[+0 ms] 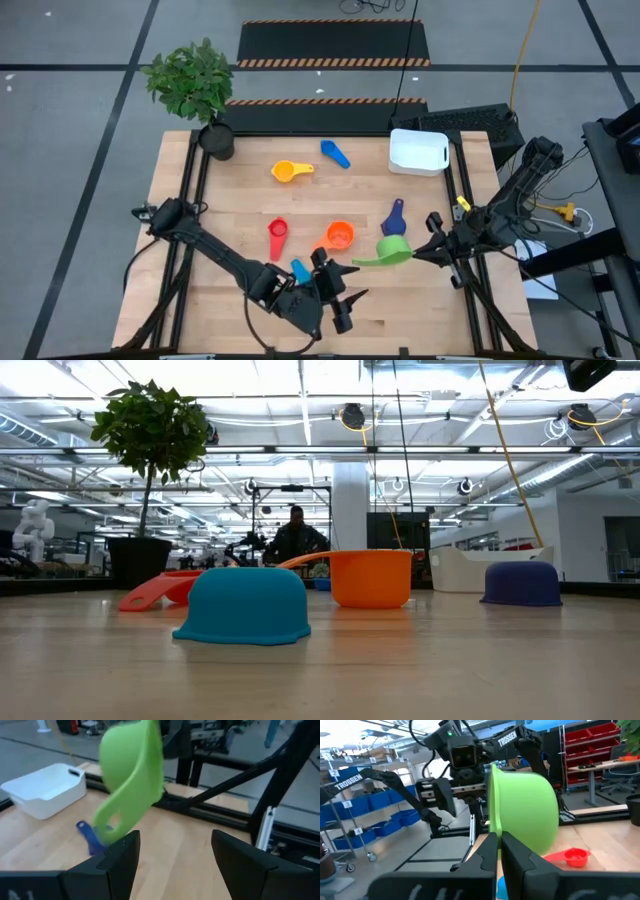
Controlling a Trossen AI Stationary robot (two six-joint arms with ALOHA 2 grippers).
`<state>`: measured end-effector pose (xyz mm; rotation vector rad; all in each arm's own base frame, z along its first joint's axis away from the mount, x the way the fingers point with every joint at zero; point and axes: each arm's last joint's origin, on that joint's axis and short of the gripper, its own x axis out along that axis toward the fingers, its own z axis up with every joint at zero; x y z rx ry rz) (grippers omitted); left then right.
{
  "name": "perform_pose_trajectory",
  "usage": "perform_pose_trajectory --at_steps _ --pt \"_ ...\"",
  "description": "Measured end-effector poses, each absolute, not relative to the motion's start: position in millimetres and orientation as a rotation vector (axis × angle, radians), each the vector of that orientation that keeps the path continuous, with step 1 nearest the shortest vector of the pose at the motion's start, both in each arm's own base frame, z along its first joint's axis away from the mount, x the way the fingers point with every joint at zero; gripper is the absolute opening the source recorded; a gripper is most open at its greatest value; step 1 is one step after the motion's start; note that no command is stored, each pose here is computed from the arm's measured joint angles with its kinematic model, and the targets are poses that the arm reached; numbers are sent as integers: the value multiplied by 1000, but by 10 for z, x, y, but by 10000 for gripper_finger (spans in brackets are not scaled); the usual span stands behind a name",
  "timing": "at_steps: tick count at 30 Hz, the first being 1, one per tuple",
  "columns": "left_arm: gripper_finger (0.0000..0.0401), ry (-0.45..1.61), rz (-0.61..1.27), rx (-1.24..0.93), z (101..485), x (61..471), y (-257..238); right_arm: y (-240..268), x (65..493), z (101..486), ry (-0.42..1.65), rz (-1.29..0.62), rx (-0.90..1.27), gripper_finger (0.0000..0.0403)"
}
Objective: Nest measuring cups in basket
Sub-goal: Stack the green measuring cup on top of the orange measuring cup
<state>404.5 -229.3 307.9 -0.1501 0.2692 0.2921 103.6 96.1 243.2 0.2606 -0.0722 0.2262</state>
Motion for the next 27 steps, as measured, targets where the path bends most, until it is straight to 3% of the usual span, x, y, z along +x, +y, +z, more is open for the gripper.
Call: perform_pose_trajectory --at_steps 17,21,27 --pt "250 284 350 -125 2727 4118 -2079 1027 946 2521 -144 331 257 0" --pt "250 284 355 -124 2797 3957 -2012 1046 918 2539 -158 354 256 0" --pt "250 205 375 -195 2839 3362 -1894 1061 894 2552 -169 369 248 0"
